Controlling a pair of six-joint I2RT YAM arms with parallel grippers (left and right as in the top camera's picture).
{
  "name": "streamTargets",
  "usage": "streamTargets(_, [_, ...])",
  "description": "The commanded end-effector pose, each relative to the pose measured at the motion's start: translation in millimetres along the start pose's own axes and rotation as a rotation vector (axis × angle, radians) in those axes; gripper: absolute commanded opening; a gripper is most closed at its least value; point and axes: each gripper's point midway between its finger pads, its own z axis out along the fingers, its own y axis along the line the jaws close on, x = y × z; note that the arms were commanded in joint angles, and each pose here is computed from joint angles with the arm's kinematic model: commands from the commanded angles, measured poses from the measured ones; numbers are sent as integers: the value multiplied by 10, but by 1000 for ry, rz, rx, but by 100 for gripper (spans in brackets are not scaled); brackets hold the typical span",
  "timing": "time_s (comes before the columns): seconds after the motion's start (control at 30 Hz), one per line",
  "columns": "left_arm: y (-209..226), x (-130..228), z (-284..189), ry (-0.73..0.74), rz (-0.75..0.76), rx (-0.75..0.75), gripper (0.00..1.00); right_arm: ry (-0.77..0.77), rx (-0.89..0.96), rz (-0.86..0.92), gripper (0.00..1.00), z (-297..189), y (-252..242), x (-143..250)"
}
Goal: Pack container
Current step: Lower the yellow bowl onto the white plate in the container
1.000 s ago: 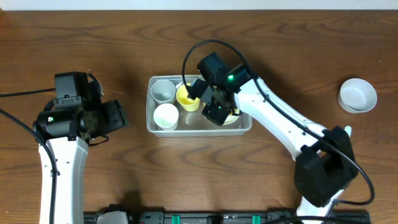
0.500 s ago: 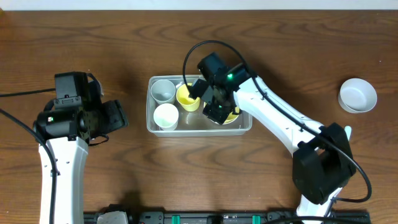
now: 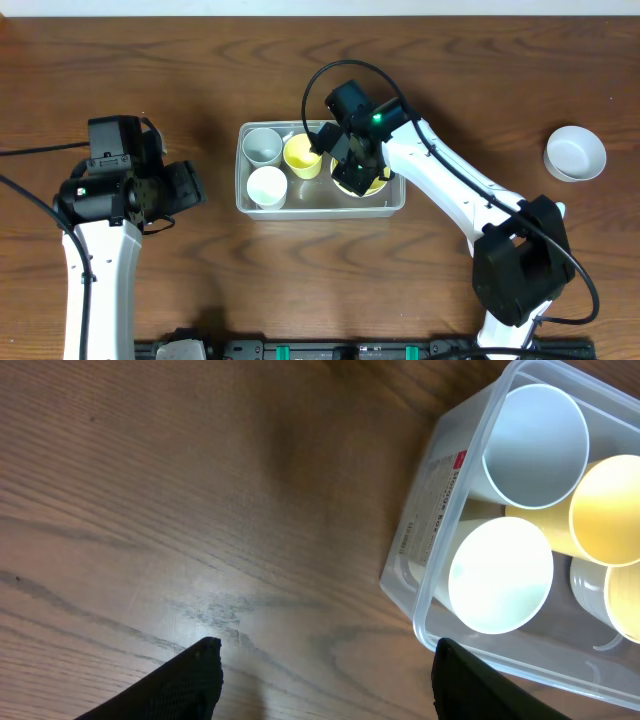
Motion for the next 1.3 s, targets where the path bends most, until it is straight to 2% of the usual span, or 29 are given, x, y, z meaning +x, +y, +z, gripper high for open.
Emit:
streamTargets(0.0, [23, 20, -11, -2, -5, -6, 68, 11, 5, 16, 22, 27, -70, 37])
streamTargets(0.1, [25, 25, -11, 0, -6, -6, 67, 12, 5, 15, 10, 27, -70, 38])
streamTargets(0.23, [25, 25, -11, 0, -6, -6, 68, 14, 4, 16, 1, 27, -68, 42])
streamTargets(1.03, [23, 14, -12, -4, -5, -6, 68, 36, 51, -13, 1, 17, -124, 76])
streamTargets(1.27, [22, 14, -12, -5, -5, -5, 68, -26, 65, -66, 1, -215, -42, -12])
